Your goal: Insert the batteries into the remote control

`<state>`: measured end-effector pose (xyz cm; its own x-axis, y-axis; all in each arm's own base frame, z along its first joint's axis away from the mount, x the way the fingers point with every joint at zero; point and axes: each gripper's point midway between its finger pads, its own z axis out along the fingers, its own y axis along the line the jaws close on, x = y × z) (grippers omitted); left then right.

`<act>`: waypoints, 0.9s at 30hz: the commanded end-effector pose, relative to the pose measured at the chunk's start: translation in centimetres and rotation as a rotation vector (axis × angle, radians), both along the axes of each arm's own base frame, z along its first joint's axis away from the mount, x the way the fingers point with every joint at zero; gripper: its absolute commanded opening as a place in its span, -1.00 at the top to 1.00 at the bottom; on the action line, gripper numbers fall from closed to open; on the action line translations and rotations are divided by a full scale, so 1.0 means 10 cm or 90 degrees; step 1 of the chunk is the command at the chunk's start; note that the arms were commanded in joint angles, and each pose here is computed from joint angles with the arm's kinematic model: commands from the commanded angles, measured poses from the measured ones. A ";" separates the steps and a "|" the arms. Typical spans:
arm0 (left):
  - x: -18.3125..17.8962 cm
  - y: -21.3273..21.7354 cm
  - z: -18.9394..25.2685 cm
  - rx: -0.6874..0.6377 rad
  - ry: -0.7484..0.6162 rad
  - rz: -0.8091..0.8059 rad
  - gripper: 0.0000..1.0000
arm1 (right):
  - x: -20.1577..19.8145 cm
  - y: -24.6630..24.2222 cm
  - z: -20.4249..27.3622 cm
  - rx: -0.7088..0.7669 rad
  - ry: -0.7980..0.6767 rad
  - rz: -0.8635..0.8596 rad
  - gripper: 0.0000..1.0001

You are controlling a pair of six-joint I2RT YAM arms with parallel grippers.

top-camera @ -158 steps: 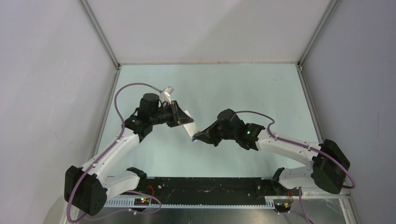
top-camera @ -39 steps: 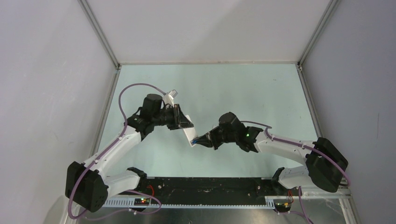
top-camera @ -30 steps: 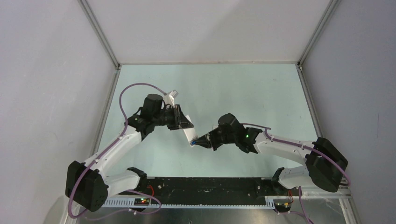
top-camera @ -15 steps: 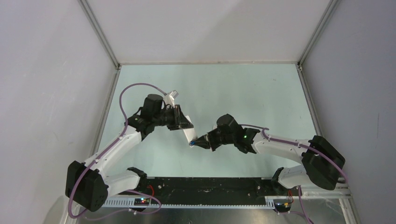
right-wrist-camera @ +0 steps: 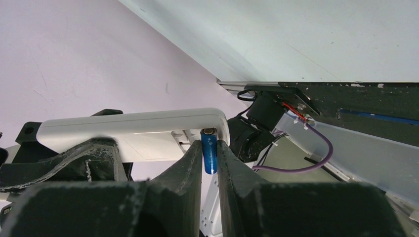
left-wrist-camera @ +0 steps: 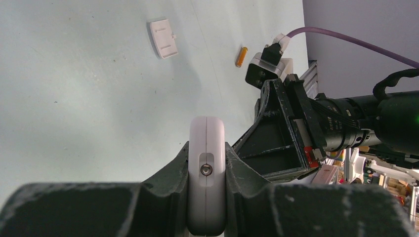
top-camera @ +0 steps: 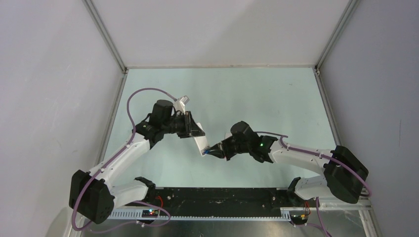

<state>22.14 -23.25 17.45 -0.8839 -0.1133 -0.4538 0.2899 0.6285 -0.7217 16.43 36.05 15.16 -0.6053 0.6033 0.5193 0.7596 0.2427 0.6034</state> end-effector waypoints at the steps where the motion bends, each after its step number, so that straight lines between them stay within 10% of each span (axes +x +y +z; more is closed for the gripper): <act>1: 0.08 -0.09 0.25 -0.023 -0.049 -0.012 1.00 | 0.02 -0.06 -0.04 -0.014 -0.004 -0.008 0.58; 17: 0.10 -0.10 0.22 -0.019 -0.038 -0.008 1.00 | 0.01 -0.01 0.04 0.006 -0.015 0.000 0.12; 27: 0.17 -0.16 0.19 -0.017 -0.021 -0.013 1.00 | -0.02 -0.32 0.14 -0.049 -0.085 -0.010 -0.74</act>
